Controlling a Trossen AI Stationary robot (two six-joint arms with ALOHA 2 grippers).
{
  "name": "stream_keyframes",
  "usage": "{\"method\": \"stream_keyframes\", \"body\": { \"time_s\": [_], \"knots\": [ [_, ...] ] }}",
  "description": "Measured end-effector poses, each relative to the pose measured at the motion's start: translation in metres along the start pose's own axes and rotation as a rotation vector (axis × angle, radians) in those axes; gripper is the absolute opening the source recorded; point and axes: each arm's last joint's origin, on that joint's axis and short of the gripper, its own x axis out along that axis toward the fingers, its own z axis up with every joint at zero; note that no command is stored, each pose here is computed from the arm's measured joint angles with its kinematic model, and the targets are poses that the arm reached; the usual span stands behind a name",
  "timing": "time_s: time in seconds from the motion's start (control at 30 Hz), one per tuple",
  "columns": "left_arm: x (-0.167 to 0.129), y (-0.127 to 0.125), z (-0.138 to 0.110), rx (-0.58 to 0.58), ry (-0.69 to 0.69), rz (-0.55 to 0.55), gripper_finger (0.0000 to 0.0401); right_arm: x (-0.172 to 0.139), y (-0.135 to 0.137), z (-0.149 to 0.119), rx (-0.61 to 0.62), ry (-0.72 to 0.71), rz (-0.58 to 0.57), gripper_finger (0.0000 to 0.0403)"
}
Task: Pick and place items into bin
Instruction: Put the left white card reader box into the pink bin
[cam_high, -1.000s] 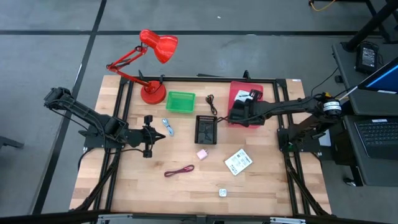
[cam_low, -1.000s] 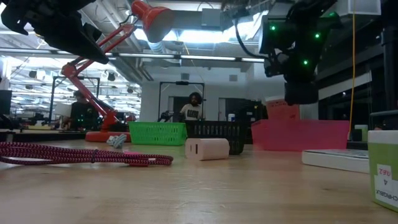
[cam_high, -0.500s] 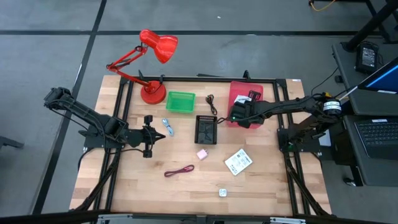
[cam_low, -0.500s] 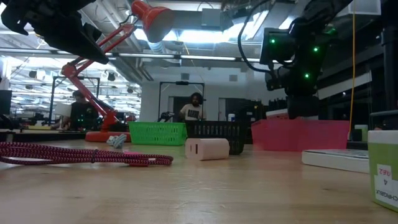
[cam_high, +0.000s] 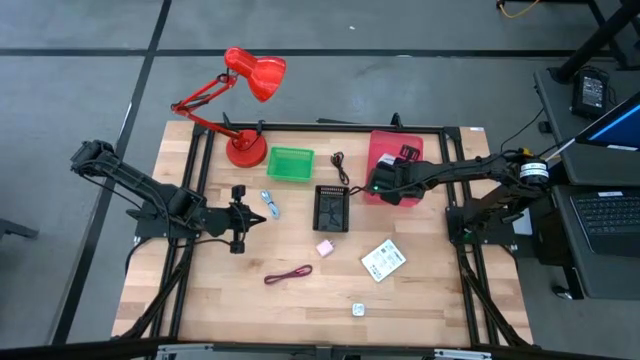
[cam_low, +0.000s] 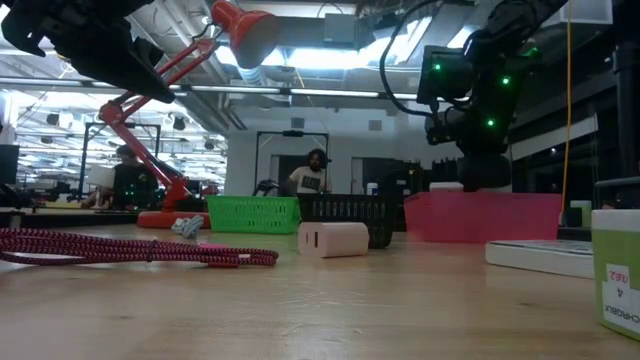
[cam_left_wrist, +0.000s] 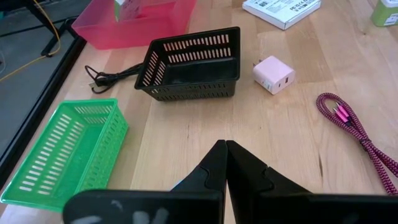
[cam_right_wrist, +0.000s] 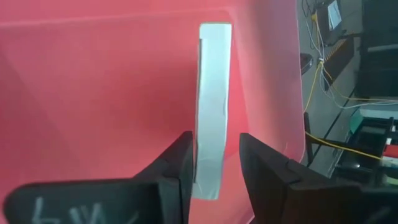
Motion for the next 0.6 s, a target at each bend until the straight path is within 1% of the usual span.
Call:
{"method": "stream_keyframes", "body": {
  "time_s": [0.47, 0.6],
  "knots": [
    [0.0, 0.0002, 0.0, 0.0, -0.001, 0.007, 0.0003, -0.0003, -0.0001, 0.0001, 0.014, 0.0, 0.002, 0.0113],
    [0.0, 0.0, 0.0, 0.0, 0.0, 0.001, 0.0003, -0.0054, -0.0046, 0.0047, 0.015, 0.0, 0.003, 0.0113]
  ]
}}
